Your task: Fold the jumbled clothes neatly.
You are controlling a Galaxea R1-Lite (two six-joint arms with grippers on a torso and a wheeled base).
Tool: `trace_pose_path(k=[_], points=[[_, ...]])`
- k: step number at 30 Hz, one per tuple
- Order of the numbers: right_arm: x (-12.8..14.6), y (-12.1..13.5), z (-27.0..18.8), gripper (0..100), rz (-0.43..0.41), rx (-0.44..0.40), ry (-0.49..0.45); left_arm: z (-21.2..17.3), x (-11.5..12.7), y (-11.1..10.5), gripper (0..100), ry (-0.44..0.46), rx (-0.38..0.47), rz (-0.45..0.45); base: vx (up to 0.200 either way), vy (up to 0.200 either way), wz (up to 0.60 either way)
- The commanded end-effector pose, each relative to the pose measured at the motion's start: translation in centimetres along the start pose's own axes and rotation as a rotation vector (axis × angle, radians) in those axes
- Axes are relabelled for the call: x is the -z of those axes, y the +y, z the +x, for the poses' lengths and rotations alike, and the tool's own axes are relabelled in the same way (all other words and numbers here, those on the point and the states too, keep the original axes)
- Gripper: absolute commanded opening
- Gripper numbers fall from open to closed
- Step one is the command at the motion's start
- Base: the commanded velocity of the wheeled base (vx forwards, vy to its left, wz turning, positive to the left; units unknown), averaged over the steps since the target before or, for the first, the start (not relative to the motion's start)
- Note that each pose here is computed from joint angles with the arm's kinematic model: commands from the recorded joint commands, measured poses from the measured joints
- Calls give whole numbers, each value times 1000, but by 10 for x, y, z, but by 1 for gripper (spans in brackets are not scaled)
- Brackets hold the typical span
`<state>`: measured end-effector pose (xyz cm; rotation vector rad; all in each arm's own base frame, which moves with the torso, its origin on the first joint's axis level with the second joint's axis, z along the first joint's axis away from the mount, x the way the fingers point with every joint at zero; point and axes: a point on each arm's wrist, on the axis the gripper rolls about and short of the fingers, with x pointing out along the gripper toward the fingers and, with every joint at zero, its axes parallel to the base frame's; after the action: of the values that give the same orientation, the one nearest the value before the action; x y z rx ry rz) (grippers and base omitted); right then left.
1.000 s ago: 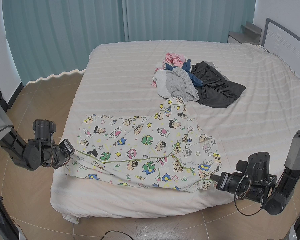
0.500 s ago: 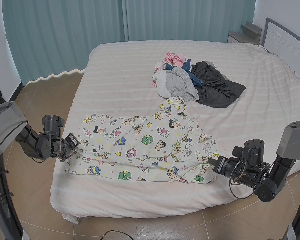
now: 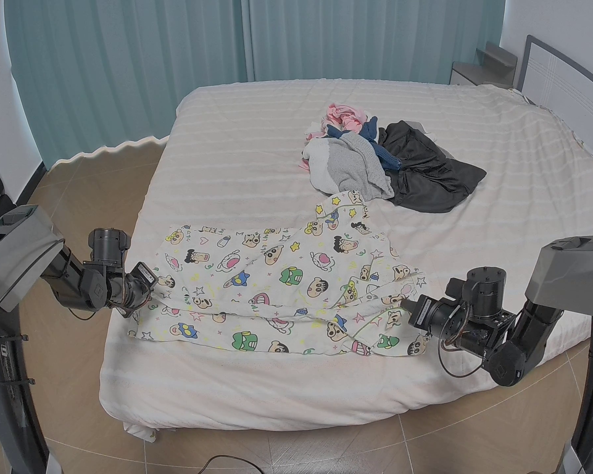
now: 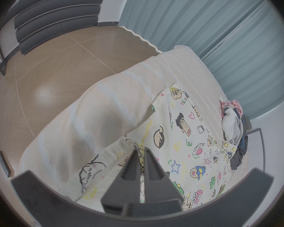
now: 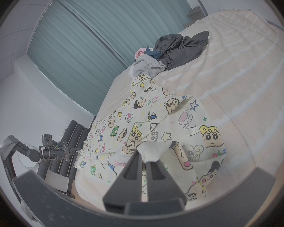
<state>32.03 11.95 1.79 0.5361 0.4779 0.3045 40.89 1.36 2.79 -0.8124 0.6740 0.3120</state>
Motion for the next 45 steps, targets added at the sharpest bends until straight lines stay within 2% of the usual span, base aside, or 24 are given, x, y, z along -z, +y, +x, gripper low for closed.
trace_pose_path(k=[1,9,25,26,32,34,35,36,37,39,40,42,43,45], points=[[5,-17,17,0,-1,35,7,12,-1,2,0,-1,-6,-6,0,0,0],[0,-32,30,0,8,58,-20,17,-7,-2,0,-20,10,-36,0,0,0],[5,-35,34,0,8,60,-14,19,-9,-2,0,-26,15,-36,0,0,0],[6,-35,34,100,10,63,-10,19,-9,-2,100,-28,15,-36,0,0,0],[5,-35,32,100,13,65,-15,17,-11,0,100,-44,3,-42,0,0,0],[-1,-35,30,100,18,69,-33,15,-16,1,100,-101,-29,-51,0,0,0],[-1,-35,30,100,18,69,-33,15,-16,1,100,-101,-29,-51,0,0,0],[-8,-33,21,100,23,69,-46,6,-26,0,100,-161,-35,-74,0,0,0],[-9,-31,17,100,26,68,-48,2,-30,-1,100,-174,-27,-88,0,0,0],[-14,-24,2,100,59,56,-54,-22,-44,-2,100,-198,13,-168,0,0,0],[-14,-23,1,100,61,54,-55,-23,-45,-2,100,-199,17,-173,0,0,0],[-20,-4,-18,100,146,14,-68,-60,-52,-2,100,-138,105,-253,0,0,0],[-21,-2,-19,100,149,9,-70,-62,-53,-2,100,-135,110,-256,0,0,0],[-24,19,-35,100,198,-41,-74,-100,-54,4,100,-42,209,-329,0,0,0]])
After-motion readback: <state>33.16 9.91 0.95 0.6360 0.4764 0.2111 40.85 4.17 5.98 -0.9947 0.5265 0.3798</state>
